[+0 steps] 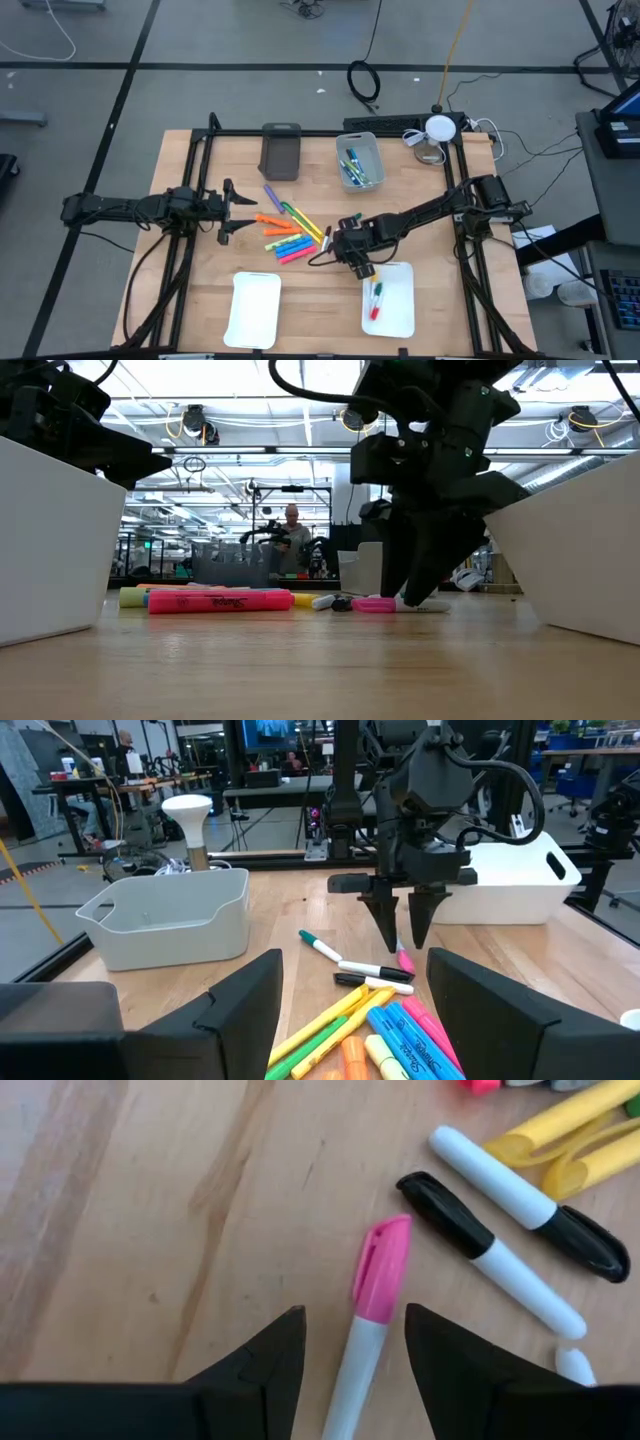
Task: Pick & Place Markers
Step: Put the pink highlighter pen into the right white bin
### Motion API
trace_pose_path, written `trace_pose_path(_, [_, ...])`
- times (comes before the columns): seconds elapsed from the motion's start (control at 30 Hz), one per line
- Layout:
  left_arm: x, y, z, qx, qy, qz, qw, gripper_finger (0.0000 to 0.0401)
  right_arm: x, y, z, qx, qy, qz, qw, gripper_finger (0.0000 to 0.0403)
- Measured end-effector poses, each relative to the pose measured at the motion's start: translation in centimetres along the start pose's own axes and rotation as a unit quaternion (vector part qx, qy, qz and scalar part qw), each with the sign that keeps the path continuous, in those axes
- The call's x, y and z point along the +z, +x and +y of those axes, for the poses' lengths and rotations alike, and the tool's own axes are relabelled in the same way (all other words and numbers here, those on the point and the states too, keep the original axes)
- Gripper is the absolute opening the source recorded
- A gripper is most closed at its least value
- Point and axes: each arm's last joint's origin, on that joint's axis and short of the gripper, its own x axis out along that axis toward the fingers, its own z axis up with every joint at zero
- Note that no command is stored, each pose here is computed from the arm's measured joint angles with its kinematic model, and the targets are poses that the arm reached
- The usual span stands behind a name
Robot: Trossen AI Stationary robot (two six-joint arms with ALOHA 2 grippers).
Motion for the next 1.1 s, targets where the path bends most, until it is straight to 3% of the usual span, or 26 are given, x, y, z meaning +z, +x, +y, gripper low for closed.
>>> trace_pose_path(0.33, [0.0,0.0,0.0,0.0,0.0,0.0,1.0,0.0251,1.9,-2.0,-0.3,-0.004,0.021,0.021,1.0,0.016])
trace_pose_path(0.5, [0.0,0.0,0.0,0.0,0.0,0.0,1.0,0.0251,4.0,-4.7,-0.5,-0.037,0.018,0.04,0.998,0.016])
trace_pose_path(0.67, [0.0,0.0,0.0,0.0,0.0,0.0,1.0,0.0251,6.5,-6.0,-0.8,-0.048,0.06,0.02,0.997,0.016])
trace_pose_path(0.77, [0.0,0.0,0.0,0.0,0.0,0.0,1.0,0.0251,7.2,-5.5,-0.7,-0.049,0.06,0.007,0.997,0.016])
trace_pose_path(0.93, [0.0,0.0,0.0,0.0,0.0,0.0,1.0,0.0251,6.0,-2.3,-0.4,-0.043,0.065,0.085,0.993,0.016])
trace_pose_path(1.1, [0.0,0.0,0.0,0.0,0.0,0.0,1.0,0.0251,5.5,0.0,-0.3,-0.042,0.06,0.114,0.991,0.016])
